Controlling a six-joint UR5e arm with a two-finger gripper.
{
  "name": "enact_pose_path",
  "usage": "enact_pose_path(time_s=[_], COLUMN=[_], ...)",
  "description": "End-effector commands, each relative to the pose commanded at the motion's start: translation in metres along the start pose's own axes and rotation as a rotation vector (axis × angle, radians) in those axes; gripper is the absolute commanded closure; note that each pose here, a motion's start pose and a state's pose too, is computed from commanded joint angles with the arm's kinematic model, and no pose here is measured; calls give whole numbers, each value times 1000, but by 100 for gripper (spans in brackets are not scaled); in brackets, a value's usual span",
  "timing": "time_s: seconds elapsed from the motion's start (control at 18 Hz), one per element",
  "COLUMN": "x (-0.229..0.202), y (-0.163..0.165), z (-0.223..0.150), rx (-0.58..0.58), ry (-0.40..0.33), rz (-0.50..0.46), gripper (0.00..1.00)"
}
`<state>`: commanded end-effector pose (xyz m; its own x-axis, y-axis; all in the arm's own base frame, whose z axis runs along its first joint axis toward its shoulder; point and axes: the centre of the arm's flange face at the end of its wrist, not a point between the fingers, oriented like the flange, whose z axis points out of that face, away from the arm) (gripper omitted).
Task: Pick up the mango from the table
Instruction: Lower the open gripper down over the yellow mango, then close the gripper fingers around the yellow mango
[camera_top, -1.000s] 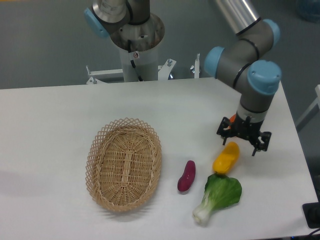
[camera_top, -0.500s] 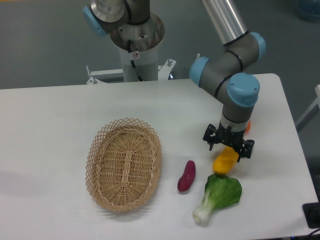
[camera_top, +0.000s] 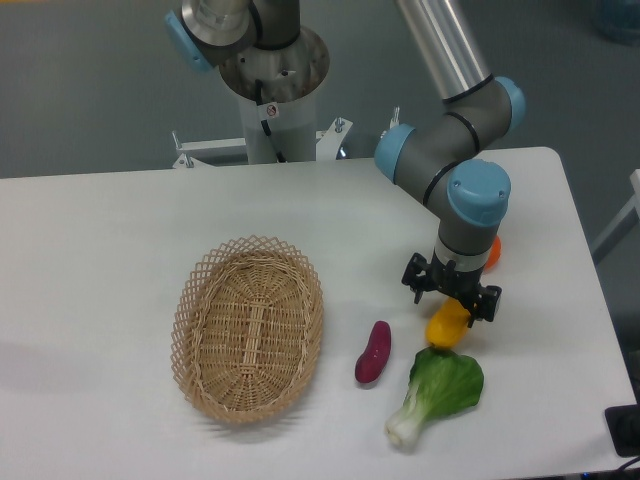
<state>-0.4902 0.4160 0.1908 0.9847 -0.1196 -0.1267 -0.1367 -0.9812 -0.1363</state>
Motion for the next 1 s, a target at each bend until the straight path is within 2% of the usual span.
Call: enact_pose_path(time_s=[0.22, 0.39, 0.56, 0.78, 1.0], x=[1, -1, -1, -2, -5], y=[-4, -4, -5, -5, -7], z=[-2, -4, -4, -5, -11], rx=[4, 7, 8, 9, 13], ry=[-11, -25, -26, -29, -40], rz=[9, 11, 11, 13, 17], gripper=[0, 24, 34, 41, 41])
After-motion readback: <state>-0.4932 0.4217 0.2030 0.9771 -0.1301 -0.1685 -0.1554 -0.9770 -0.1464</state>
